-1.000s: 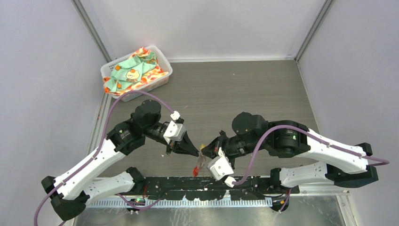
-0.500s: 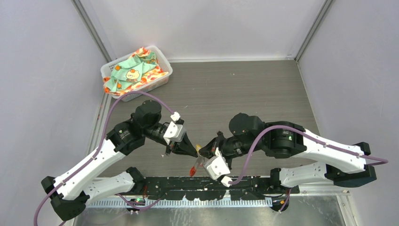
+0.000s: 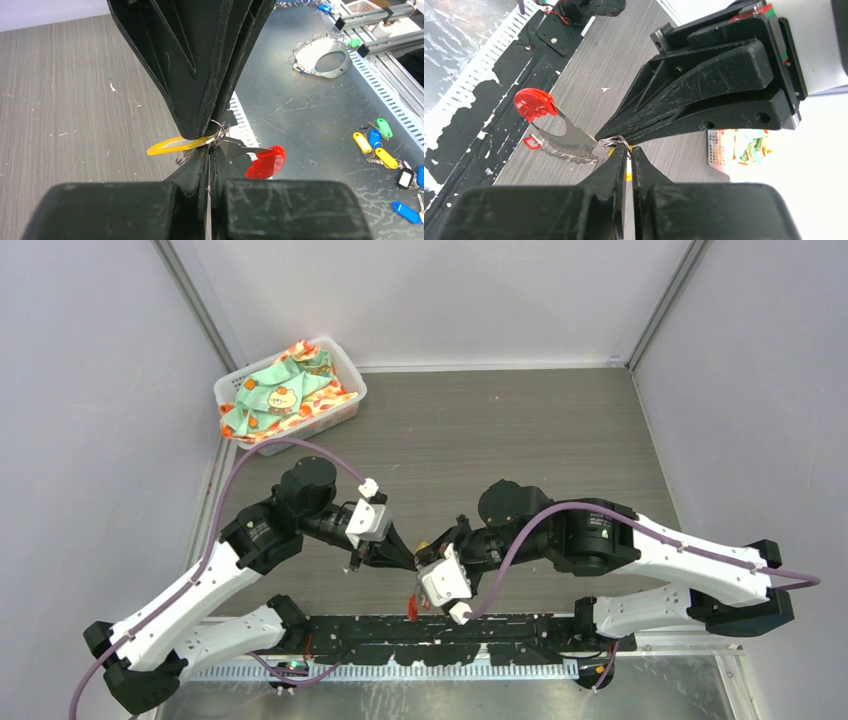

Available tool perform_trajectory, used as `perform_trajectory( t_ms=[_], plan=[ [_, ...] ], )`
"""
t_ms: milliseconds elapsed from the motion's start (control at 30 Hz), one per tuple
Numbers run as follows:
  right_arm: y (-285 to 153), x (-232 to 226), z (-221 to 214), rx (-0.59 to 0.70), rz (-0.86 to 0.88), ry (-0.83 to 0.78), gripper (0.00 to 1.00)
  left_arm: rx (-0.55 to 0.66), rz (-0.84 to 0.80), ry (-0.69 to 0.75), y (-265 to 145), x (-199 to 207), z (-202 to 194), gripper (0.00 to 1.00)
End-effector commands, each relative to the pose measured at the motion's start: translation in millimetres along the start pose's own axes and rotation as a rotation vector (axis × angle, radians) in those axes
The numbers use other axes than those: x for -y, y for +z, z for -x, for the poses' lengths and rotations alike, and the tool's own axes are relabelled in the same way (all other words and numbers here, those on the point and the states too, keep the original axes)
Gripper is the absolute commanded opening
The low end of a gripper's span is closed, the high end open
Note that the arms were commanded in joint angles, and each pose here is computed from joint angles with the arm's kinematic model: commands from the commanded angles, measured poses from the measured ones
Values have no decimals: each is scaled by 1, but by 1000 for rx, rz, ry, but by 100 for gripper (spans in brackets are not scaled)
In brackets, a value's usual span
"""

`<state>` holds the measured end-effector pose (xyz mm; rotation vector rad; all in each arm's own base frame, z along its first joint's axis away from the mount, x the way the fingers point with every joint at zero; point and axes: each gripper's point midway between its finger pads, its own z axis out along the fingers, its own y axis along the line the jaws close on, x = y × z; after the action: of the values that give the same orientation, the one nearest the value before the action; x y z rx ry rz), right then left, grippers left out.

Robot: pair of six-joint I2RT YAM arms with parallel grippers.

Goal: Put the keys on the keyring

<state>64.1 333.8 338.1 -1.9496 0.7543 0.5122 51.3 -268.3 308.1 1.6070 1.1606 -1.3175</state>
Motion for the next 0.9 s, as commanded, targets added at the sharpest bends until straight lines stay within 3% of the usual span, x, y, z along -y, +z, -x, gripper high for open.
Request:
perform_trajectory(
  t_ms=[0,500,867],
  plan=[
    [3,20,-9,-51,-98,47,11,73,9,63,-1,1,22,0],
    [3,22,-22,-146,-99,126,12,94,64,53,-3,-4,27,0],
    [-10,35,-8,-143,-144,261,26,189,128,31,-3,-14,46,0]
  ],
)
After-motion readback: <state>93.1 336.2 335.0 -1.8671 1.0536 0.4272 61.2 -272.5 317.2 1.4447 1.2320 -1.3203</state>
